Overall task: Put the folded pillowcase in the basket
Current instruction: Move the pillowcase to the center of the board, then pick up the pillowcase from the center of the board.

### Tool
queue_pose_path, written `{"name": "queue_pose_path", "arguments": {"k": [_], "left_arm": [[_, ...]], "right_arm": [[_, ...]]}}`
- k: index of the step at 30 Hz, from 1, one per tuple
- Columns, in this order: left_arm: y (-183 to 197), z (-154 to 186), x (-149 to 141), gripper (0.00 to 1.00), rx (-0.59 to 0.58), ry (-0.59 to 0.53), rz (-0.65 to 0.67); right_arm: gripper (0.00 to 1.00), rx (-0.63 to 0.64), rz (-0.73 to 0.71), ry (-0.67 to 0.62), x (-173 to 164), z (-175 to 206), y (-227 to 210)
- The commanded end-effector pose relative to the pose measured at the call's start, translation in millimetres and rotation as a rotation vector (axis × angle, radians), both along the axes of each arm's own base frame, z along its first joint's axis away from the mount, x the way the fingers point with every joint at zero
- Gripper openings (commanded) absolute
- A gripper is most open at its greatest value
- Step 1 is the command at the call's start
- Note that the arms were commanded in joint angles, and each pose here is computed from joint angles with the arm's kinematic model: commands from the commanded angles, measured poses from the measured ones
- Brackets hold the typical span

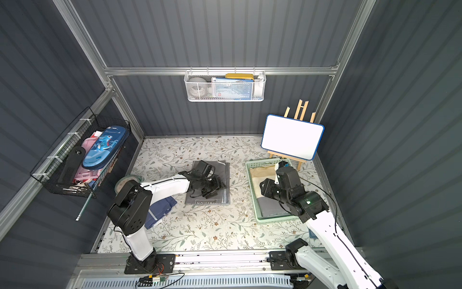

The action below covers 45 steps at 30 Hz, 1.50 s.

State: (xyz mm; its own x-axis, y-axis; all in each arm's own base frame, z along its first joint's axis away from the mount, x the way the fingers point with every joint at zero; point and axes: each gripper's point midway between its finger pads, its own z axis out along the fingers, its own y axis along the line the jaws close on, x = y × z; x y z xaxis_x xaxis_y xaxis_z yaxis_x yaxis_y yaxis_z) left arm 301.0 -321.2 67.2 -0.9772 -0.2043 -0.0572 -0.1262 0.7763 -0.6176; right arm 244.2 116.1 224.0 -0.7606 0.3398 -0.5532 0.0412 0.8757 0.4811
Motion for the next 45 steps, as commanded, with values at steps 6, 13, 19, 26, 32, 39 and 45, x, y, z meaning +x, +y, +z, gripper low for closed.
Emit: {"name": "queue_pose_path", "arguments": {"k": [6,13,19,26,32,39,45], "left_arm": [[-33,88,33,0.73,-0.045,-0.18,0.003],[47,141,109,0.75,0.023,-0.4,0.08],[55,208,143,0.76,0.083,-0.627,0.078],[79,225,148,0.78,0.233,-0.731,0.084],[104,220,163,0.86,0.31,-0.703,0.091],[160,128,213,0.88,0.286,-0.503,0.077],[170,24,224,0.8,0.292,-0.322,-0.002]], "right_arm": [[0.49,-0.099,0.062,0.089,-5,-19,7],[0.53,-0.377,0.112,0.195,10,-39,-7],[0.52,-0.628,0.042,0.011,41,18,-8],[0.54,-0.172,0.06,0.037,75,-7,30],[0.52,-0.273,0.262,0.196,37,-52,80],[0.64,-0.21,0.372,0.283,12,-96,139],[0.68,-0.175,0.406,0.38,8,-130,171]]}}
